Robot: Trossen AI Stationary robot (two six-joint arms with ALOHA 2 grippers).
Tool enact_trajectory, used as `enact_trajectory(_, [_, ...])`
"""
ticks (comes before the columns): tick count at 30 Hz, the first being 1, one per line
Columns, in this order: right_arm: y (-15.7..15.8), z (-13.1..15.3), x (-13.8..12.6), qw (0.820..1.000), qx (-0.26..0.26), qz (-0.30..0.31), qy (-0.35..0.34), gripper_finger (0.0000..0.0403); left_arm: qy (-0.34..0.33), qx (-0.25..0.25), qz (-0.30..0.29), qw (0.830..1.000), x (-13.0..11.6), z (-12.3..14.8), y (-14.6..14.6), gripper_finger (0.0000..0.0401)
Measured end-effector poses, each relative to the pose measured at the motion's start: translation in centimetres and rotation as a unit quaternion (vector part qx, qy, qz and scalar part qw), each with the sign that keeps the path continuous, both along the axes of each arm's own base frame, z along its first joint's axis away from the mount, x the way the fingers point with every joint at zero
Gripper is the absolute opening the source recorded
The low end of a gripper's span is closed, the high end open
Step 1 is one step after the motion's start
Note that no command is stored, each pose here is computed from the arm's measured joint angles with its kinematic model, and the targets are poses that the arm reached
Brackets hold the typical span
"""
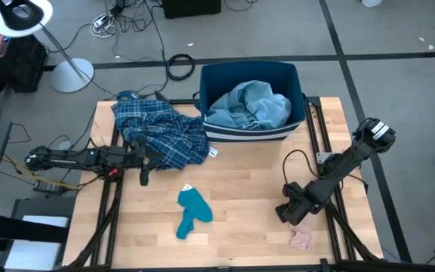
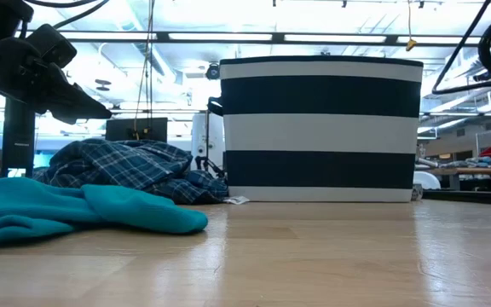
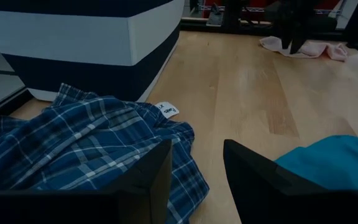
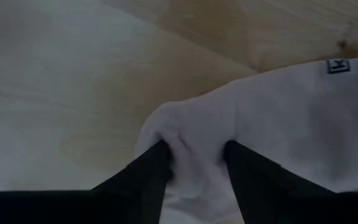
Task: Sort clothes
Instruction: Put the pink sock into the blue laundry bin
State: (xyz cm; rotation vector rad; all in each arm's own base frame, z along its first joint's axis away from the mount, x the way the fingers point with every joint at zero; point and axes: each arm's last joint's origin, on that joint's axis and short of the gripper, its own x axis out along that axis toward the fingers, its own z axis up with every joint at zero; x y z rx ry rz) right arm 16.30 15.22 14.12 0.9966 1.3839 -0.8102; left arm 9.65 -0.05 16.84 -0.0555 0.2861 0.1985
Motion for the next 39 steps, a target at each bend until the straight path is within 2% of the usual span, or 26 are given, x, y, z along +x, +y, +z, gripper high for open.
enact_trajectory(2, [0.1, -0.1, 0.1, 1.000, 0.000, 0.006, 0.005, 0.0133, 0.000, 0.000, 0.000, 1.000, 0.0, 0.0, 0.0, 0.0151])
enact_trajectory(6, [0.2, 0.4, 0.8, 0.999, -0.008, 0.049, -0.022, 0.0025, 0.000, 0.000, 0.000, 1.000, 0.0, 0.0, 0.0, 0.0151])
enact_trajectory(7, [0.1, 0.6, 1.1, 0.998, -0.018, 0.055, -0.032, 0.0016, 0.000, 0.000, 0.000, 1.000, 0.0, 0.0, 0.0, 0.0151])
enact_trajectory(13, [-1.5, 4.1, 2.8, 0.995, -0.053, 0.072, -0.047, 0.0006, 0.000, 0.000, 0.000, 1.000, 0.0, 0.0, 0.0, 0.0151])
enact_trajectory(22, [-5.4, 12.0, 6.8, 0.969, -0.172, 0.123, -0.126, 0.0003, -0.010, 0.001, 0.000, 1.000, 0.1, 0.2, 0.0, 0.0151])
enact_trajectory(32, [-11.8, 22.1, 10.6, 0.905, -0.299, 0.182, -0.242, 0.0001, -0.010, 0.010, -0.003, 1.000, 0.1, 0.2, 0.0, 0.0151])
enact_trajectory(39, [-16.5, 28.9, 11.7, 0.827, -0.409, 0.189, -0.335, 0.0001, -0.011, 0.014, -0.002, 1.000, 0.1, 0.2, 0.0, 0.0151])
